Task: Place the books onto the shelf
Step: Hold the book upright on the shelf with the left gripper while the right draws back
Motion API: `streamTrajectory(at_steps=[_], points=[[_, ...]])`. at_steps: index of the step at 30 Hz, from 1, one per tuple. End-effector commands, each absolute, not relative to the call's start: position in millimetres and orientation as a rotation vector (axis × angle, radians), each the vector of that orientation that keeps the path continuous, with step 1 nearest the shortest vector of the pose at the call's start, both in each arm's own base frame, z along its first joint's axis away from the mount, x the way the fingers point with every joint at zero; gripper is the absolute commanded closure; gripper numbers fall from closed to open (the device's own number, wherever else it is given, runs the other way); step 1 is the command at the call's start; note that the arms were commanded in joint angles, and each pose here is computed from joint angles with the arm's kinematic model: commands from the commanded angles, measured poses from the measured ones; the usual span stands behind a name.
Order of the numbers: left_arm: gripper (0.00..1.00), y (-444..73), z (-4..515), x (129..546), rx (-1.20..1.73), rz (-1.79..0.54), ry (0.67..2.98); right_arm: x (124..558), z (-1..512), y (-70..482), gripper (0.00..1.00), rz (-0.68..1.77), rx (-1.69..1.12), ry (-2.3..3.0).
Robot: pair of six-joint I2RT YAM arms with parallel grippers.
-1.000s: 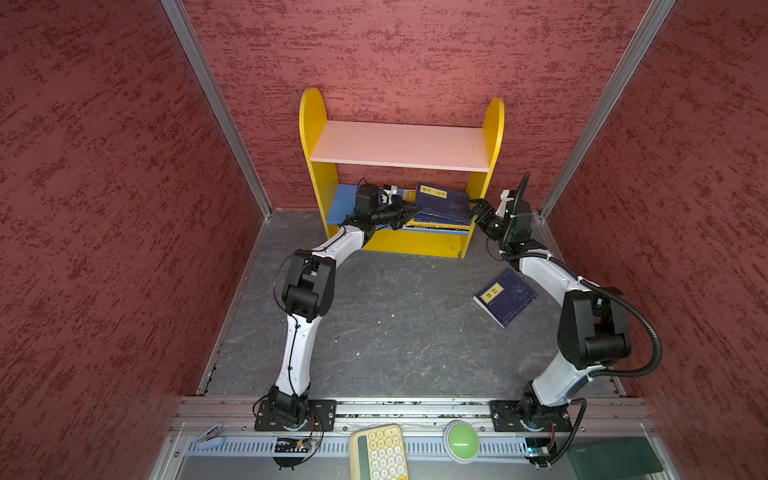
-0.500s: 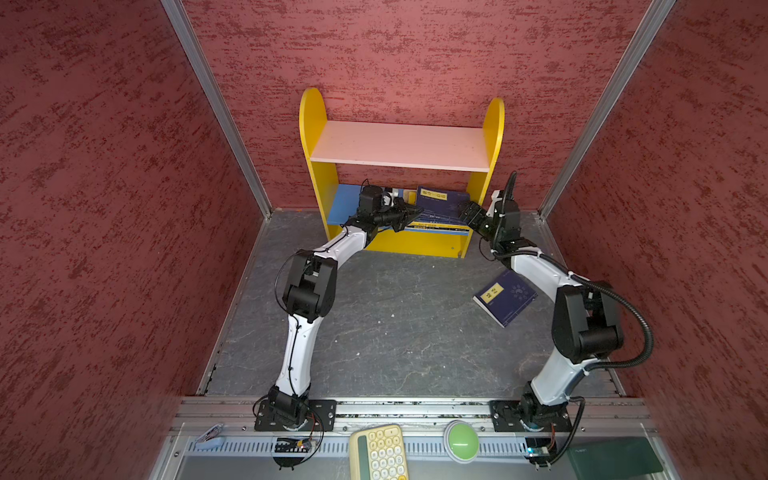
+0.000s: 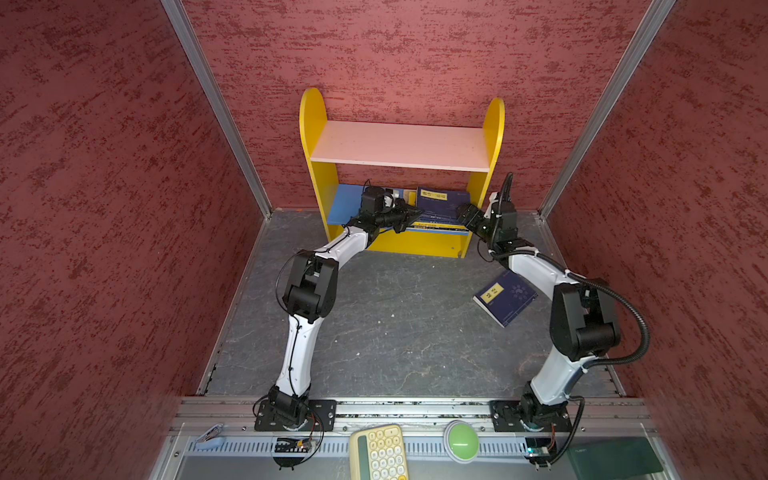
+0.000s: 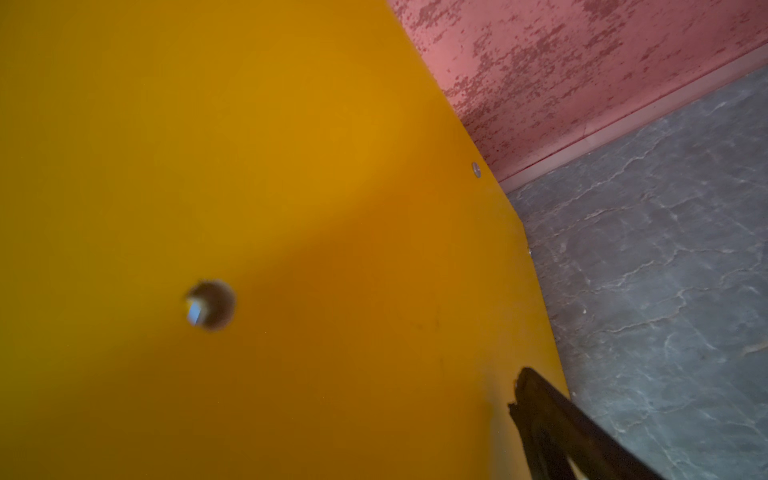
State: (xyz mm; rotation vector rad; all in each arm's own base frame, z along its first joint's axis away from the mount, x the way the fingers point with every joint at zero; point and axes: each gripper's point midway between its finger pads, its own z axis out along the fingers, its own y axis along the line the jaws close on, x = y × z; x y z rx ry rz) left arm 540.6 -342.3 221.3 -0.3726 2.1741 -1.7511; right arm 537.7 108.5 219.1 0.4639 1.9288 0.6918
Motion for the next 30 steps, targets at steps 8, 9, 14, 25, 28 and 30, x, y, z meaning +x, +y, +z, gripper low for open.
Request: streamTrajectory(at_steps=[8,9,14,25,28,30], points=[[1.0,-344,235,531,-0.344,-1.768,2.137,544,223,112,0.01,0.674,0.439,1.923],[1.0,-341,236,532,-0.35,-1.778,2.126,544,224,113,0.01,0.68,0.436,1.924],[1.0,-339,242,531,-0.336,-1.791,2.104,544,223,115,0.01,0.691,0.431,1.94],[1.0,-335,243,530,-0.327,-1.787,2.109,543,222,117,0.01,0.699,0.424,1.949],[1.0,-334,243,530,-0.328,-1.79,2.111,542,221,118,0.01,0.703,0.426,1.951],[1.0,-333,242,531,-0.327,-1.792,2.111,543,220,118,0.01,0.706,0.429,1.956]])
